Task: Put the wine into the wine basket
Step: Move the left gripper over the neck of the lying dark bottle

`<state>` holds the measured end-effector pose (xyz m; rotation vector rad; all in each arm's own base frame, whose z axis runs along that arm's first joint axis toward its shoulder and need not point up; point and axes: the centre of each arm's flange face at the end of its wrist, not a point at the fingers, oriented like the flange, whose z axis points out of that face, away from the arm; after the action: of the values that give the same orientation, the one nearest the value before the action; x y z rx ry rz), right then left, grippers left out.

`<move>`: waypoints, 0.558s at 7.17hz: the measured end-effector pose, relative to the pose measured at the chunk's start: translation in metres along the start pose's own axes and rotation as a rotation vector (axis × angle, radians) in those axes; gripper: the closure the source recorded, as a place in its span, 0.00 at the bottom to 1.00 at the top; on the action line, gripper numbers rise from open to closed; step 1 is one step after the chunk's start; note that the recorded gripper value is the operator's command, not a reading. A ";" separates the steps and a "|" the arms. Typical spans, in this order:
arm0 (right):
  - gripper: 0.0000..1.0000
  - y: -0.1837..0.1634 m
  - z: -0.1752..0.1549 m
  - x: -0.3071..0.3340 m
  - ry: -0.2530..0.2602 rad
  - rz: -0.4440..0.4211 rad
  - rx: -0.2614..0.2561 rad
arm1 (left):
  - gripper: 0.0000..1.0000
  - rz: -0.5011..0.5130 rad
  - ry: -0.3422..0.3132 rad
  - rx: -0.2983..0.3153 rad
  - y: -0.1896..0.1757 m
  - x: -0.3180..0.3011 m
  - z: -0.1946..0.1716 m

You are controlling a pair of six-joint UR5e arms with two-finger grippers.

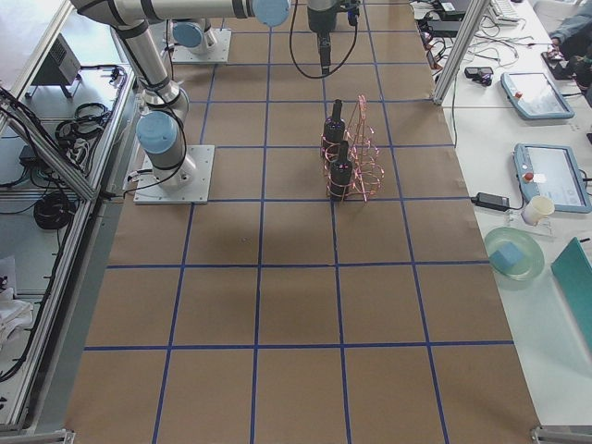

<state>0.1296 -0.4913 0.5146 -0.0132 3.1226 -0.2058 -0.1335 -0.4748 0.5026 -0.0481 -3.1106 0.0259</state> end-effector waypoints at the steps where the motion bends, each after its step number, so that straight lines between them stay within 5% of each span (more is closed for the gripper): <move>1: 0.00 0.000 0.000 0.000 0.002 -0.004 -0.001 | 0.00 0.000 0.001 0.000 0.000 0.000 0.000; 4: 0.00 0.000 0.001 0.000 0.005 -0.068 -0.005 | 0.00 -0.003 0.007 -0.006 -0.001 -0.002 0.002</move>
<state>0.1291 -0.4913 0.5139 -0.1190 3.1306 -0.1999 -0.1315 -0.4764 0.5002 -0.0428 -3.1037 0.0166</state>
